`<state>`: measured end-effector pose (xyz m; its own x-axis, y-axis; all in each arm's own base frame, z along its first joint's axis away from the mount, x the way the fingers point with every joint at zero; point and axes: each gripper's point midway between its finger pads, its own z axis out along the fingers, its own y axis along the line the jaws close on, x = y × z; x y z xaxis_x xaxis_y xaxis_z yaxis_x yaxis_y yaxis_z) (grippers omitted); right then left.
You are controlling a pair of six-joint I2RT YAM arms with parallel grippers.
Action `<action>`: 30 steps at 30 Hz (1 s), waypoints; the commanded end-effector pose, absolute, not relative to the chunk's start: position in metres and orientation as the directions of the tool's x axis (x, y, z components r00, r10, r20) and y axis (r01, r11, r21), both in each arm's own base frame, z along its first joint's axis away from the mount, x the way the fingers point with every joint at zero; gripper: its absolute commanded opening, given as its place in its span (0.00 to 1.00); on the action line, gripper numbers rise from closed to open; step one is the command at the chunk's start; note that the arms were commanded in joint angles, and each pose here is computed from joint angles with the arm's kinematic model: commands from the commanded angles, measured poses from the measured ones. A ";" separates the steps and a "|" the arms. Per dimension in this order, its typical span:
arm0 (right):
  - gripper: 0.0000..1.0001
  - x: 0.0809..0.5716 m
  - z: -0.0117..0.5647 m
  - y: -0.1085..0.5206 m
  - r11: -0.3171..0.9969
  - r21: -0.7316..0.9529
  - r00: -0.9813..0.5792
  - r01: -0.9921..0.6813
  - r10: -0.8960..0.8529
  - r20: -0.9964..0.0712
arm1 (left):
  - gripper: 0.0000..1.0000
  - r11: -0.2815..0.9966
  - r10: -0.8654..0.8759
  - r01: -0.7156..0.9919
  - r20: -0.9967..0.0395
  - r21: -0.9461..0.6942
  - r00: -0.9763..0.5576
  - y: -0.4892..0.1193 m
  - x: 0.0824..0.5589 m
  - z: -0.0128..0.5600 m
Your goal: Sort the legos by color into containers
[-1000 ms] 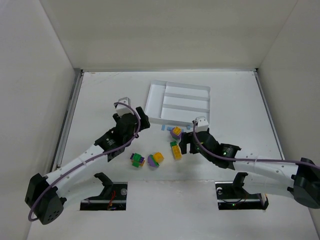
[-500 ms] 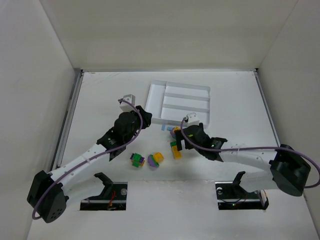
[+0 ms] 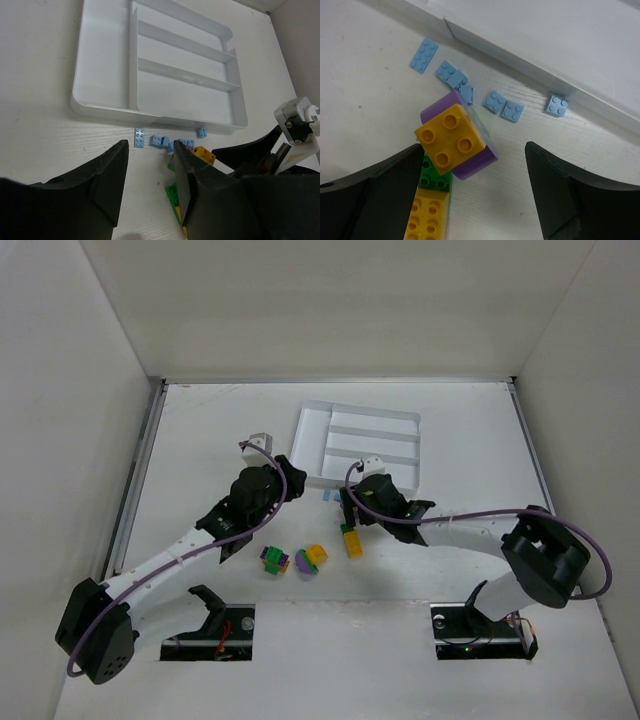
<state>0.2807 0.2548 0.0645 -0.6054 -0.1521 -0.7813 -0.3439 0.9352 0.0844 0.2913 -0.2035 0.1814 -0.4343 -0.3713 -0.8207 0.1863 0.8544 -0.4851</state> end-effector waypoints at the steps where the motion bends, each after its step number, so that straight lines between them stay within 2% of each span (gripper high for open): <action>1: 0.85 0.300 0.088 0.278 0.914 0.146 -0.556 -0.379 -0.099 -0.825 | 0.39 0.840 -0.387 0.207 -0.821 -0.502 -0.420 -0.208 0.295 0.186; 5: 0.75 0.303 0.086 0.284 0.903 0.171 -0.560 -0.394 -0.088 -0.824 | 0.40 0.838 -0.381 0.213 -0.817 -0.503 -0.432 -0.212 0.297 0.186; 7: 0.67 0.305 0.086 0.287 0.901 0.176 -0.558 -0.396 -0.084 -0.826 | 0.42 0.835 -0.388 0.210 -0.814 -0.509 -0.432 -0.213 0.296 0.185; 11: 0.44 0.305 0.088 0.286 0.903 0.184 -0.556 -0.389 -0.071 -0.828 | 0.44 0.830 -0.395 0.203 -0.804 -0.520 -0.444 -0.215 0.297 0.185; 16: 0.27 0.309 0.091 0.280 0.913 0.191 -0.561 -0.362 -0.050 -0.827 | 0.51 0.821 -0.416 0.200 -0.800 -0.535 -0.433 -0.215 0.296 0.190; 23: 0.25 0.318 0.171 0.265 0.859 0.393 -0.472 -0.328 0.211 -0.856 | 0.56 0.773 -0.493 0.200 -0.769 -0.602 -0.408 -0.223 0.302 0.210; 30: 0.22 0.321 0.267 0.267 0.637 0.667 -0.434 -0.386 0.513 -0.741 | 0.59 0.574 -0.698 0.206 -0.605 -0.793 -0.383 -0.247 0.305 0.252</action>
